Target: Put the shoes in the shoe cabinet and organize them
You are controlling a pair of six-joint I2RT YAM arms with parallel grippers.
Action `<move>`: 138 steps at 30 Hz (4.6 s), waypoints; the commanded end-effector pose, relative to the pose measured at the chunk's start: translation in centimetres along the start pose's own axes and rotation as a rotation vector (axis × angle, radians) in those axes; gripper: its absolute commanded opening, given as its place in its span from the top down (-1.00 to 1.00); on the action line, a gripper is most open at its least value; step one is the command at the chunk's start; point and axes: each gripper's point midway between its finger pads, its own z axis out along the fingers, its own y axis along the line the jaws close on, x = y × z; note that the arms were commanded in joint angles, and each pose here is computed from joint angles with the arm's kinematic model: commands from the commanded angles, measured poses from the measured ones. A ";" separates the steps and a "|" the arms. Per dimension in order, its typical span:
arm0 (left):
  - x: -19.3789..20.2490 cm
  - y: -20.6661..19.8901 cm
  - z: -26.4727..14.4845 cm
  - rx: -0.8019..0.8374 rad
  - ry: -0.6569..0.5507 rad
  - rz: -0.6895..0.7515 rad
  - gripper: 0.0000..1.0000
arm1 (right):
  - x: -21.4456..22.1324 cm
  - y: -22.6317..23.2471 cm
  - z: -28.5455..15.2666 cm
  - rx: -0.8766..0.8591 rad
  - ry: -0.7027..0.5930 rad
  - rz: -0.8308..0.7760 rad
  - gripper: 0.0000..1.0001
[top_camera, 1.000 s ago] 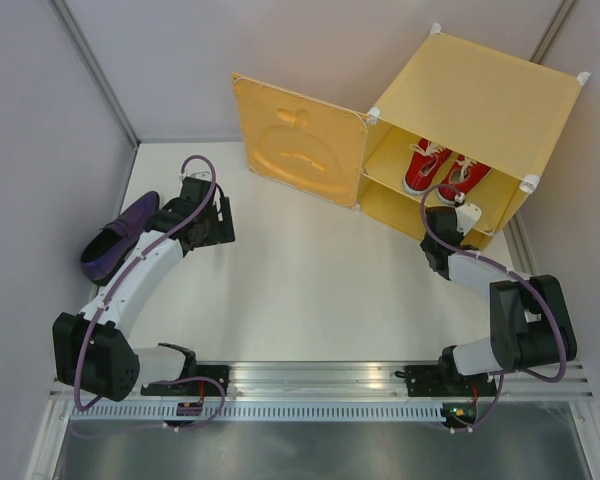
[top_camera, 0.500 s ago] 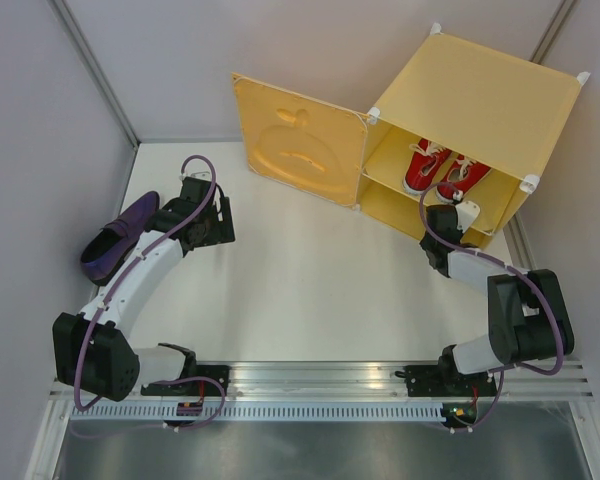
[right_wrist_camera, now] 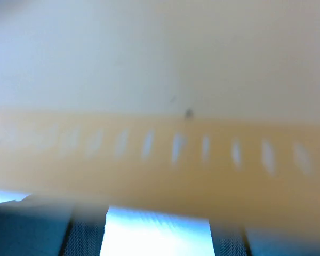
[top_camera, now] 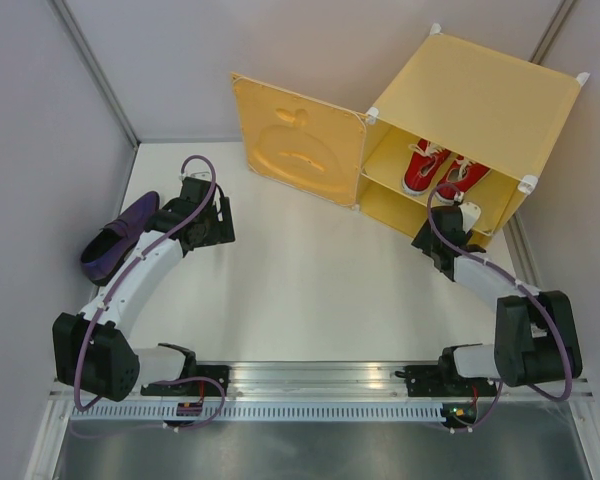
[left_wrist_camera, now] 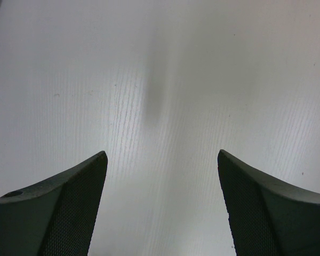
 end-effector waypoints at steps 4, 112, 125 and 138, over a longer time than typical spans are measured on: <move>-1.3 0.0 -0.2 0.006 -0.052 0.022 -0.75 | -3.6 3.4 -4.2 -0.177 -0.031 0.039 -0.57; -2.6 -24.7 2.1 0.234 -0.120 -0.854 0.81 | 3.5 8.4 -17.1 -0.854 0.126 -0.219 -0.86; 1.8 -26.8 1.5 0.362 0.051 -0.616 -0.44 | 3.2 8.4 -16.8 -0.830 0.128 -0.221 -0.86; -5.8 -18.0 -6.1 0.460 -0.142 -0.305 -0.99 | 2.4 12.3 -17.8 -0.818 0.106 -0.281 -0.84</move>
